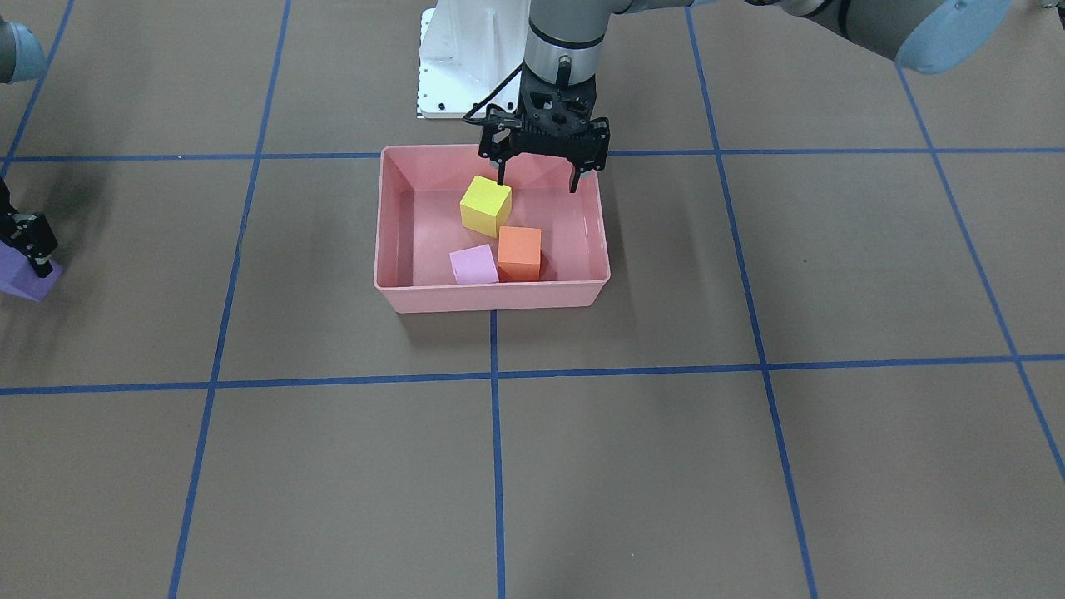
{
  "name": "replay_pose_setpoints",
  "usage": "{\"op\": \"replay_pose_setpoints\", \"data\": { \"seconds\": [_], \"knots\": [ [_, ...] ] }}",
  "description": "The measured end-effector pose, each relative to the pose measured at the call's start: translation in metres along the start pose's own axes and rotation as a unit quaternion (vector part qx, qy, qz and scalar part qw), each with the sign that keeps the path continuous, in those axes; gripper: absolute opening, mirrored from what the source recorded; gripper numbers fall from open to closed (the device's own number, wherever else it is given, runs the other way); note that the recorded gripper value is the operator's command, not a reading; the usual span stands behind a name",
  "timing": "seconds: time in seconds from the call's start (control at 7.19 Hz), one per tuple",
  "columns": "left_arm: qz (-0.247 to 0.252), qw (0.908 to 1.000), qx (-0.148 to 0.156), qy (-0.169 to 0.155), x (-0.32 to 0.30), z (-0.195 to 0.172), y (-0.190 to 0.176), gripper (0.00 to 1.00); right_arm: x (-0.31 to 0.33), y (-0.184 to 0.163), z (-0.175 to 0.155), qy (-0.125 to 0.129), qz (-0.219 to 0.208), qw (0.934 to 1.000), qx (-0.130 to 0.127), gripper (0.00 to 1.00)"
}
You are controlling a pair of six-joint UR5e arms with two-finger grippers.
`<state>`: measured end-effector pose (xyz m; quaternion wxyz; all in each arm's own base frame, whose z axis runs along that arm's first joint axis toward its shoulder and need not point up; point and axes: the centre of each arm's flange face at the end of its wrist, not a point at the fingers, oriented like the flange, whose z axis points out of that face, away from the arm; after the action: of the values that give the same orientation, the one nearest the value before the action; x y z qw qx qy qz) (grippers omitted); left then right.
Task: Place blocks into pink bin with both arms
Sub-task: 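Withdraw the left gripper while the right gripper carries the purple cube into the bin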
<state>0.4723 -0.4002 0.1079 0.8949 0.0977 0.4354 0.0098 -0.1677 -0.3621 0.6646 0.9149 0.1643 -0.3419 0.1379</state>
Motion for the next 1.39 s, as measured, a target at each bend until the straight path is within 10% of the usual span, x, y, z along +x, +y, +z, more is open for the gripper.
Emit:
{"op": "replay_pose_setpoints", "data": {
  "seconds": [0.56,1.39],
  "knots": [
    [0.117,0.9924,0.009,-0.038,-0.15,-0.031,-0.026,1.0,-0.072,-0.023,-0.04,-0.07,-0.017,0.9974,0.003,0.0],
    [0.227,0.9714,-0.038,-0.056,-0.463,-0.093,-0.05,1.0,-0.277,-0.096,-0.133,-0.095,-0.006,0.995,-0.03,0.0]
  ]
}}
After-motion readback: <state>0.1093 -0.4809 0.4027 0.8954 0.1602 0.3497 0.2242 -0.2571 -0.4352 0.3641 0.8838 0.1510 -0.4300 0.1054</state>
